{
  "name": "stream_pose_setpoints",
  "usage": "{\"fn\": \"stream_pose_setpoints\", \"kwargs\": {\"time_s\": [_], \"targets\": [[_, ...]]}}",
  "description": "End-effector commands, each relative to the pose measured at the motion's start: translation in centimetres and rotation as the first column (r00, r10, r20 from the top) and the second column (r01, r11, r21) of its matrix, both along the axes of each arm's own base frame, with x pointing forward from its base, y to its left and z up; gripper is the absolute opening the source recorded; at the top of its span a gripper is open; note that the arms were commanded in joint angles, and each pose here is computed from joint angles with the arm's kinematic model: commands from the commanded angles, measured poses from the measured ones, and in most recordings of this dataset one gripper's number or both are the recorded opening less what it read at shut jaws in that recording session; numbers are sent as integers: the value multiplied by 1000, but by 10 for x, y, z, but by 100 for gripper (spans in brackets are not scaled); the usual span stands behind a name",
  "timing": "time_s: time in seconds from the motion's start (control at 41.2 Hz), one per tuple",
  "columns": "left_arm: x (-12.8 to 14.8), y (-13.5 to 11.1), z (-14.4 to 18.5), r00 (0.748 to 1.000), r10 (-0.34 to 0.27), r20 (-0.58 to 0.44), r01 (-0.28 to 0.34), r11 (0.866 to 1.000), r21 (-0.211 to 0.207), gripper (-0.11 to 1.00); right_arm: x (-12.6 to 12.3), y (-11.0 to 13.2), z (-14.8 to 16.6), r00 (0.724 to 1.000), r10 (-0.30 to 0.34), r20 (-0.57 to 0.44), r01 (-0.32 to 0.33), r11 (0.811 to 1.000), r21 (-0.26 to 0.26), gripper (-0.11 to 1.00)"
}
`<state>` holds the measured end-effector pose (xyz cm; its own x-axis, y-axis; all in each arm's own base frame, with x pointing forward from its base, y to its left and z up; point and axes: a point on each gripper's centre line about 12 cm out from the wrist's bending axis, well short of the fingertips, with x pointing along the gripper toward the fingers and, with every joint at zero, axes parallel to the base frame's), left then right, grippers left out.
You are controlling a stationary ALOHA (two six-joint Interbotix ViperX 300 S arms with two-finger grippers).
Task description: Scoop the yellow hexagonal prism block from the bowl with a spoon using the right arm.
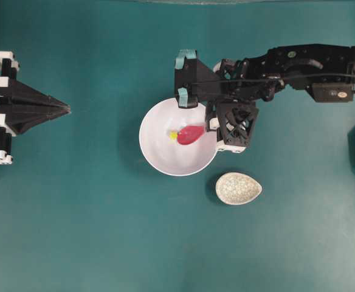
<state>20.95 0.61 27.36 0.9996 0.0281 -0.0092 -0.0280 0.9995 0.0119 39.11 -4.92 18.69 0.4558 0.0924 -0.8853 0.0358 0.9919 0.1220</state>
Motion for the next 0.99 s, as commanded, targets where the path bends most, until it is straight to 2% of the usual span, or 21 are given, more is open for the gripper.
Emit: {"fn": "stream_pose_setpoints", "kwargs": {"time_s": [0.0, 0.679, 0.97], "targets": [[3, 0, 9, 1000, 0, 26, -1, 1000, 5, 3, 6, 0, 13, 999, 4, 47, -3, 1000, -12, 25], [3, 0, 9, 1000, 0, 26, -1, 1000, 5, 3, 22, 0, 14, 995, -5, 95, 7, 1000, -18, 25], [2, 0, 9, 1000, 0, 27, -1, 1000, 5, 3, 25, 2, 16, 992, -25, 122, 25, 1000, 2, 25]]}}
